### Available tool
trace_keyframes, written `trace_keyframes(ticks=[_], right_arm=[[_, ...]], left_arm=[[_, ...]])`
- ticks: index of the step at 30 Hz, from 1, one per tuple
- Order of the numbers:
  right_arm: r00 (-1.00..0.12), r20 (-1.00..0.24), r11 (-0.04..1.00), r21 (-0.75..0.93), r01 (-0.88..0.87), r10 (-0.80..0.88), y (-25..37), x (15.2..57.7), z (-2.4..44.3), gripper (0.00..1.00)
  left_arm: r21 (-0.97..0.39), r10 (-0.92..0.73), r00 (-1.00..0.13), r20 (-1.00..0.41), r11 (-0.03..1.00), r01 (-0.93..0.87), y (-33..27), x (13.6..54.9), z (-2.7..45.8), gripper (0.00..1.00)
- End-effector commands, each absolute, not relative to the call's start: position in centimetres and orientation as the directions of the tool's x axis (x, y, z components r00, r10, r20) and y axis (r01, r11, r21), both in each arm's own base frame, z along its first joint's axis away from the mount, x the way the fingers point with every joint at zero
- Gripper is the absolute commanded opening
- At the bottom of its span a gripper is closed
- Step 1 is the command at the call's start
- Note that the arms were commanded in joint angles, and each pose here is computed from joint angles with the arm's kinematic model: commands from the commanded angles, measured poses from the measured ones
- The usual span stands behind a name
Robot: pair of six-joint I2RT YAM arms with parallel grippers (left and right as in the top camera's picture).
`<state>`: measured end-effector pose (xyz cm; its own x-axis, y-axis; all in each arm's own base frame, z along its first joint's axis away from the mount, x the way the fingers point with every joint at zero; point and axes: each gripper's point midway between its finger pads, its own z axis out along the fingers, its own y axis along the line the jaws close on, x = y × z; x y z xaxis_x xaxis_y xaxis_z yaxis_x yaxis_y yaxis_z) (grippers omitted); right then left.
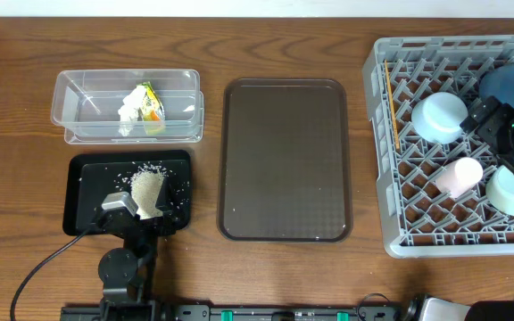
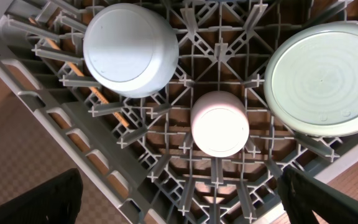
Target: Sort waste into correct bins and load items into the dishwasher rack
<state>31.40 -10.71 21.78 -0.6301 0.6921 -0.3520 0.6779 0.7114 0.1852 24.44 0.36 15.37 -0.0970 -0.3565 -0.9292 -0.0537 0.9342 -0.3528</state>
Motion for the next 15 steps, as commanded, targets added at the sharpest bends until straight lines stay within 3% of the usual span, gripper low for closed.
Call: trace_keyframes(ticks=[1,15], right_arm=[[-0.612,-0.360,0.698,0.195,0.689,0.704,-10.96,31.46,22.24,0.99],[-0.612,-0.360,0.698,0.195,0.689,0.704,-10.96,31.45,22.25,0.99]], left_arm=[[-0.357,-0.369,-0.113,-0.923,0.927,-0.112,1.21,24.38,13.85,0.91],[-0.353,-0.368,-0.114,-0.923,0.926,-0.134,1.56,24.33,13.65,0.91]])
